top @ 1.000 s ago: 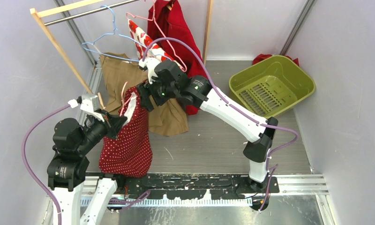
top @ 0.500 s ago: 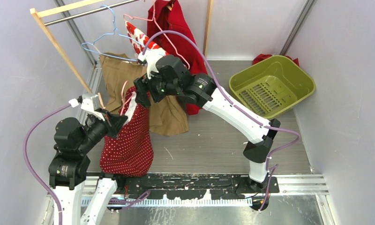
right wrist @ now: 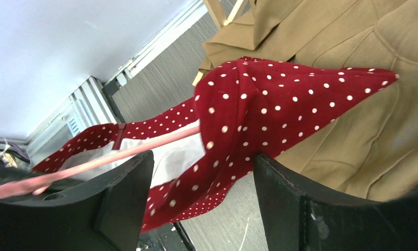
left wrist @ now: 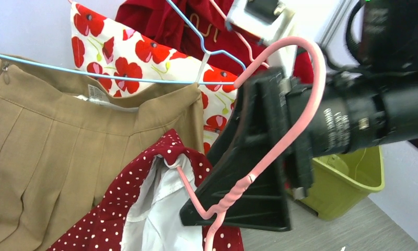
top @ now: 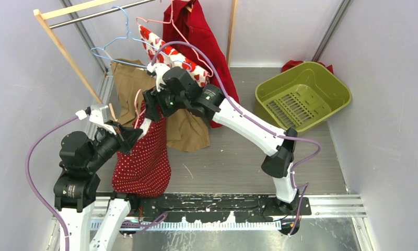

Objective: Remove the skirt from the hanger

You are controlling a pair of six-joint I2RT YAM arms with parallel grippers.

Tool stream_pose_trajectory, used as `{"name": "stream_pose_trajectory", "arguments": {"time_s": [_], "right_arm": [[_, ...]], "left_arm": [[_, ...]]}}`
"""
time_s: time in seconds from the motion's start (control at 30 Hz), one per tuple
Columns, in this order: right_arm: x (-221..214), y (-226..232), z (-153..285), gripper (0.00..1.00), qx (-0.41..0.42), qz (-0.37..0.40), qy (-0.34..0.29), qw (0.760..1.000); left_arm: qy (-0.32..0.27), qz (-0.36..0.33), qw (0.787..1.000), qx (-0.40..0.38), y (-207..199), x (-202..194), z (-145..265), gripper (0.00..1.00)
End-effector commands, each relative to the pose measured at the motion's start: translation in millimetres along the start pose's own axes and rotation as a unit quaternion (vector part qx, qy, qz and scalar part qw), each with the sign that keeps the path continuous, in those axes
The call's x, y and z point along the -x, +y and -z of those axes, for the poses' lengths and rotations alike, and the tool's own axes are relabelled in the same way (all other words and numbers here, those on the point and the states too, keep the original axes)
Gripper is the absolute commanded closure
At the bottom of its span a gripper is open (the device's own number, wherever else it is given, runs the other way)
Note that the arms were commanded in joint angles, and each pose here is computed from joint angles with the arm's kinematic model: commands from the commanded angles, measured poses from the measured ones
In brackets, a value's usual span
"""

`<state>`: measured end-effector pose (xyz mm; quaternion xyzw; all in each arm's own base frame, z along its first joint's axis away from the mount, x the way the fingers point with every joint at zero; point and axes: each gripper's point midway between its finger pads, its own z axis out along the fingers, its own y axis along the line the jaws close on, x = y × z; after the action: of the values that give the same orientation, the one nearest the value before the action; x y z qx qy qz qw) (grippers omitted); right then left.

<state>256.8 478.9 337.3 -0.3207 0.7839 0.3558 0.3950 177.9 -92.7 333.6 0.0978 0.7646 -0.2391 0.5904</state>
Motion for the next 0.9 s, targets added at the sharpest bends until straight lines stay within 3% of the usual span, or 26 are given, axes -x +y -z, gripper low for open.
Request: {"name": "stream_pose_trajectory", "arguments": {"time_s": [0.0, 0.03, 0.17, 0.5, 0.7, 0.87], "right_arm": [[24, 11, -3, 0.28, 0.015, -0.019, -0.043, 0.999], [24, 9, -6, 0.35, 0.011, -0.021, -0.043, 0.999], [23, 0, -9, 0.97, -0.015, -0.025, -0.046, 0.998], [46, -40, 28, 0.99, -0.098, 0.055, -0.057, 0.992], [76, -126, 59, 0.99, -0.169, 0.012, -0.086, 0.982], [79, -173, 58, 0.99, -0.196, -0.010, -0.089, 0.976]], "left_arm": [[-0.069, -0.029, 0.997, -0.028, -19, 40, 14, 1.00], [-0.070, -0.029, 0.997, -0.029, -21, 41, 16, 1.00], [-0.070, -0.031, 0.997, -0.029, -22, 40, 19, 1.00], [-0.042, -0.039, 0.998, -0.014, -12, 20, 16, 1.00], [-0.016, -0.042, 0.999, -0.007, -10, 4, 21, 1.00], [-0.001, -0.031, 0.999, -0.016, -18, -1, 32, 1.00]]}}
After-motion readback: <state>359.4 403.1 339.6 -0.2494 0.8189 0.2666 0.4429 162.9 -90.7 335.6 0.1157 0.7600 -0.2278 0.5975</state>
